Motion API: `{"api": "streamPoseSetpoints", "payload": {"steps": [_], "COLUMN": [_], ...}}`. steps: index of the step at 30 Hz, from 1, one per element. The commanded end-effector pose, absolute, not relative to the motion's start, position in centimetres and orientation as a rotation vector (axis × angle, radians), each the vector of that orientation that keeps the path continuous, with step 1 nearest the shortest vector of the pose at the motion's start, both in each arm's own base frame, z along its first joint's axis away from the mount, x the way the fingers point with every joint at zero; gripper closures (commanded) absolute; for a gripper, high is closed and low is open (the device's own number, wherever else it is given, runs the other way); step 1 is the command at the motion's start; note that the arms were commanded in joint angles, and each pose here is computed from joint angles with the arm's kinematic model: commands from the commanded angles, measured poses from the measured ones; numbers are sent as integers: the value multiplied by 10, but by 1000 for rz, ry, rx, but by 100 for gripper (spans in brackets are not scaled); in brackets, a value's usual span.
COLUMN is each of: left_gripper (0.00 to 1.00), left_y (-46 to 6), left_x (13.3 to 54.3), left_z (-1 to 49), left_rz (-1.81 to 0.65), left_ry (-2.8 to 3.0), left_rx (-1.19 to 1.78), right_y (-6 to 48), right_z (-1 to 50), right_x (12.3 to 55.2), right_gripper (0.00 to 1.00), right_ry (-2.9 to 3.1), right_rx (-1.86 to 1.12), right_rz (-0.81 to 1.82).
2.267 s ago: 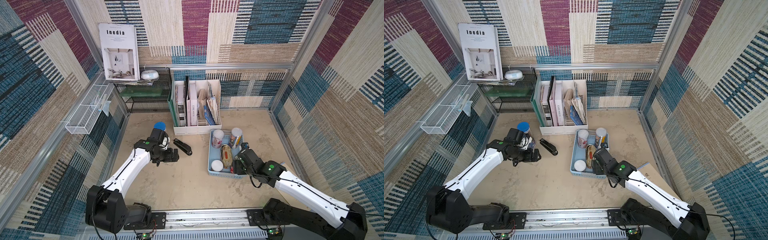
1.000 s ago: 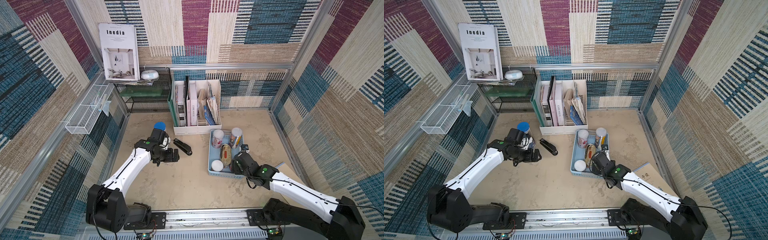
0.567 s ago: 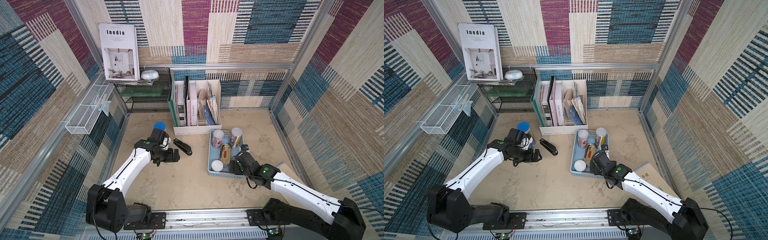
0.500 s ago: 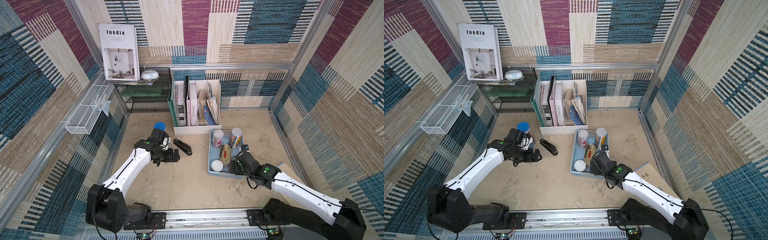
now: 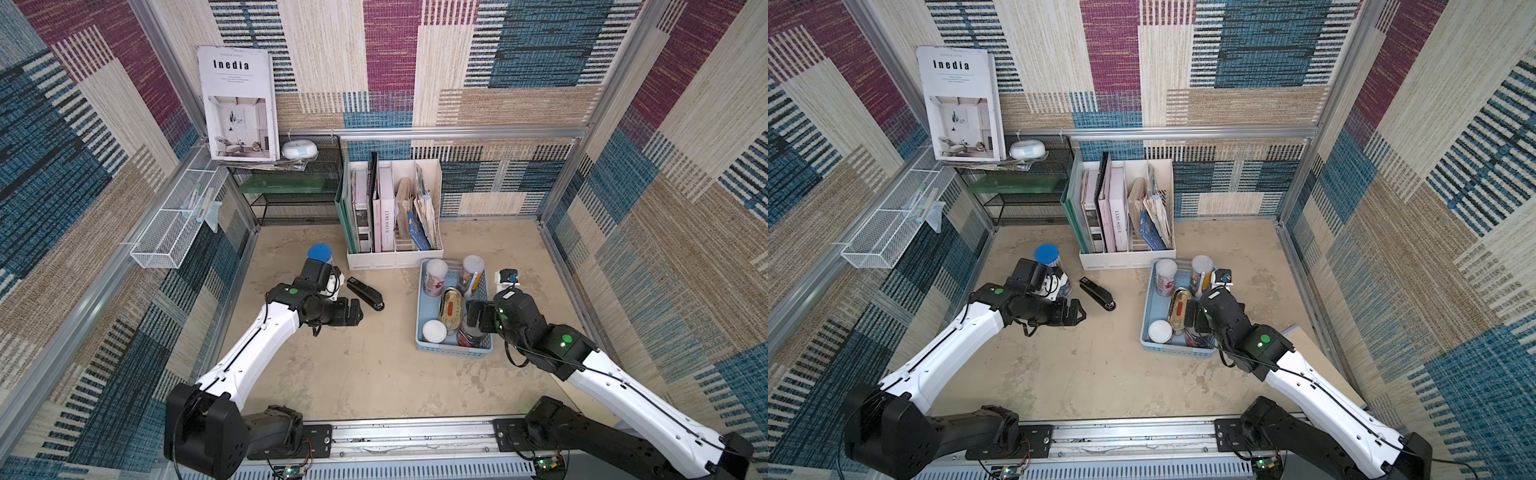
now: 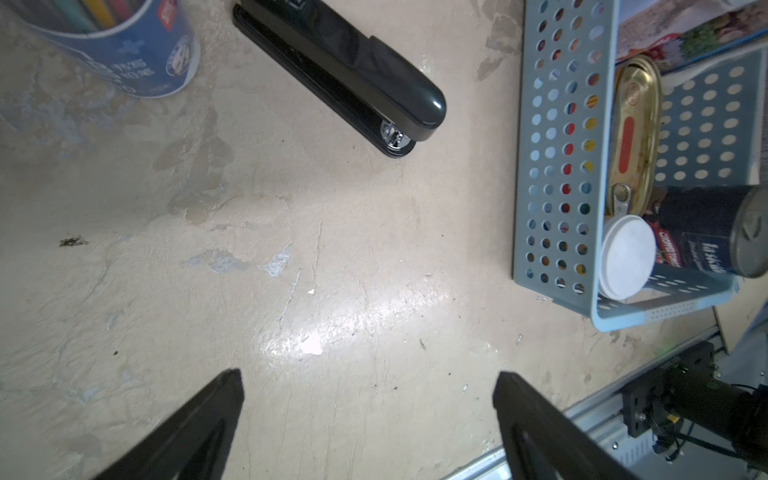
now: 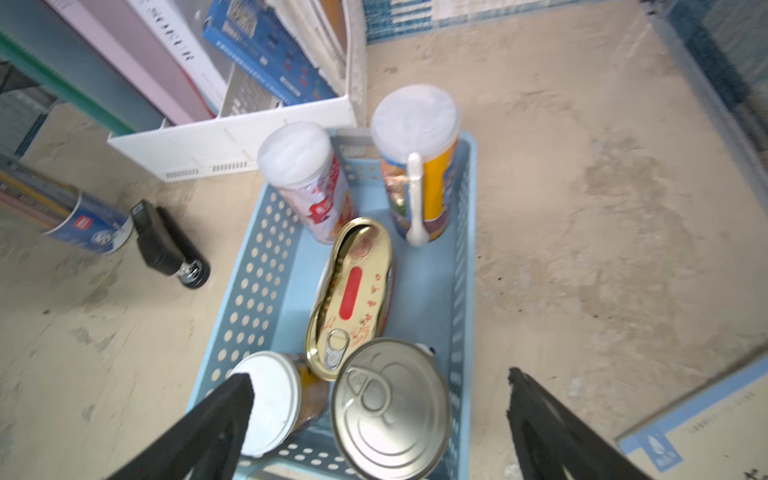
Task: Put the canned food in the basket
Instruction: Place the canned food in the basket, then move the basket to the center of the board.
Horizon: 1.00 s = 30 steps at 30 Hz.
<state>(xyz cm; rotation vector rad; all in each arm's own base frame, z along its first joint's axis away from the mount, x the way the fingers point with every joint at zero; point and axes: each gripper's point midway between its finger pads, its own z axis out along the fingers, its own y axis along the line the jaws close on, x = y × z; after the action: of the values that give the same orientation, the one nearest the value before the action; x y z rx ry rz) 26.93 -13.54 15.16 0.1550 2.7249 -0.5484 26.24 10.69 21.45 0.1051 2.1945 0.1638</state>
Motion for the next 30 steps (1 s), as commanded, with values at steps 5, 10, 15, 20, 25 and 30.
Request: {"api": "streamPoseSetpoints", "payload": {"steps": [5,10,15,20,25,30], "left_gripper": [4,4,4,4,4,4], "left_y": [-152,-156,-154,-152,-150,-148], "left_x": [265,259,257,258,257,256], "left_z": [165,173,170,169,167,163], "left_rz": [-614,-614,-601,-579,-563,-547], "left_ry": [2655,2612,2616,2618,2631,2644], "left_rx": [204,233,244,243,239,238], "right_y": [59,31,12,11,20,27], "right_z": [214,194,160,120,78,59], "right_x": [291,315,350,383,403,408], "right_gripper": [26,76,100,100,100,100], "right_ry": [2187,2206,2267,2378,2497,2528], "right_rx": [209,288,354,360,318,322], "right_rz": [57,59,135,178,218,273]}}
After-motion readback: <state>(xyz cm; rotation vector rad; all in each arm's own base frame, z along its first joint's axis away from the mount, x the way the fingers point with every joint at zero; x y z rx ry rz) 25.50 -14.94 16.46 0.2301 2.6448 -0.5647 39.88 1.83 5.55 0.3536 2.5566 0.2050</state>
